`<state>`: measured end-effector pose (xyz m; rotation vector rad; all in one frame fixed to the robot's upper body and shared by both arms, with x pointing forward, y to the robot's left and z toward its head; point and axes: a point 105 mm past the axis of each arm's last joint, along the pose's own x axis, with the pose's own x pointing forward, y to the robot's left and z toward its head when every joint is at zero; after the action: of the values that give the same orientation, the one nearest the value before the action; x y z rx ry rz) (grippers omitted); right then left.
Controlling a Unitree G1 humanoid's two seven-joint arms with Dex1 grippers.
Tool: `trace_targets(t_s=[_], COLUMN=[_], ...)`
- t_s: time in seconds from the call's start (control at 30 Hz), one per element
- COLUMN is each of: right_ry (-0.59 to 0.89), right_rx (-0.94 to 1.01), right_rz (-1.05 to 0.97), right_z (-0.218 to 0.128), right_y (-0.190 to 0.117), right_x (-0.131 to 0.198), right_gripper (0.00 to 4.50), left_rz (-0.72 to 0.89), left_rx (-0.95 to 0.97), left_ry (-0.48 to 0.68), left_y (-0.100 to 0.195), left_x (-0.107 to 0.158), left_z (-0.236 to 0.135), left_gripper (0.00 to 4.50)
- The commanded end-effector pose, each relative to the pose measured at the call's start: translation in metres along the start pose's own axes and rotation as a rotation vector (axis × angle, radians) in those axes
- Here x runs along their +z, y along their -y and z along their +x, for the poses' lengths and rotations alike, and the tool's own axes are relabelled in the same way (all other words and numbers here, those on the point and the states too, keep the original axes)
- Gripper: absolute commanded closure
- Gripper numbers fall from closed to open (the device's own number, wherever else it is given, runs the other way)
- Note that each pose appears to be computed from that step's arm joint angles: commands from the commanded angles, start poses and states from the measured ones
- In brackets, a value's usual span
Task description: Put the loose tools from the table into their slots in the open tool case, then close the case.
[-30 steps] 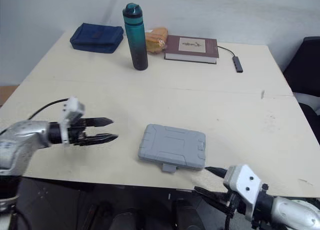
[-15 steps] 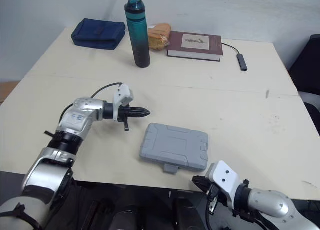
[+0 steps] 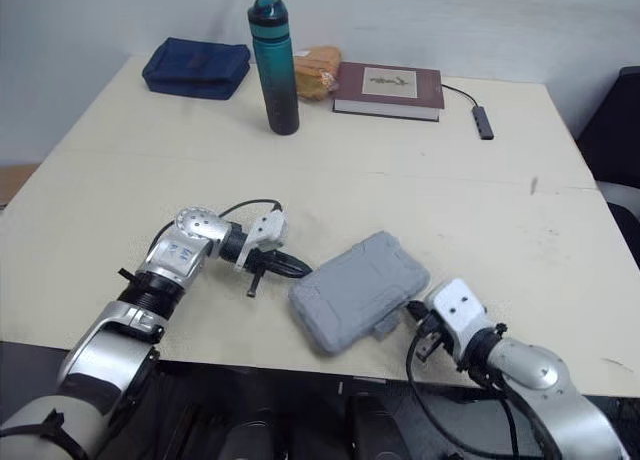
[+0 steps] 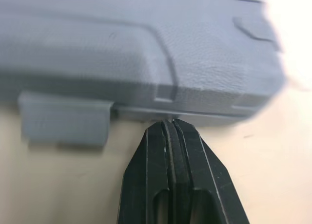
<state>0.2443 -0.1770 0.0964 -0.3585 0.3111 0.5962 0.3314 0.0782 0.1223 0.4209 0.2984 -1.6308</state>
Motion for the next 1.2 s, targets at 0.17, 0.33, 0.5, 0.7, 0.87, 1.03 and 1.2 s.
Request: trace_targets(t_s=[0.17,0.33,0.5,0.7,0.87,1.03,1.2], right_ry=[-0.010,-0.036,-0.051,-0.083,-0.041,0.036,0.074], right_rx=[0.134,0.202,0.201,0.181,0.204,0.205,0.238], right_rz=[0.051,0.073,0.072,0.081,0.089,0.116,0.143], right_z=[-0.023,-0.027,-0.016,0.001,0.011,0.020,0.024], right_y=[-0.023,-0.036,-0.037,-0.031,-0.036,-0.037,-0.041], right_x=[0.009,0.010,0.008,-0.003,0.007,0.018,0.027], right_gripper=[4.50,4.50,4.50,4.50,4.50,4.50,4.50], left_rz=[0.043,0.079,0.141,0.201,0.179,0.174,0.171], left_rx=[-0.037,-0.071,-0.033,-0.046,-0.037,-0.042,-0.044], left_ry=[0.152,0.086,-0.008,-0.125,-0.128,-0.128,-0.130], left_y=[0.015,0.022,0.015,0.015,0.012,0.013,0.014], left_x=[0.059,0.058,0.040,0.015,0.009,0.006,0.005], left_z=[-0.006,0.023,0.044,0.057,0.064,0.068,0.070], left_gripper=[4.45,4.45,4.45,4.45,4.45,4.45,4.45])
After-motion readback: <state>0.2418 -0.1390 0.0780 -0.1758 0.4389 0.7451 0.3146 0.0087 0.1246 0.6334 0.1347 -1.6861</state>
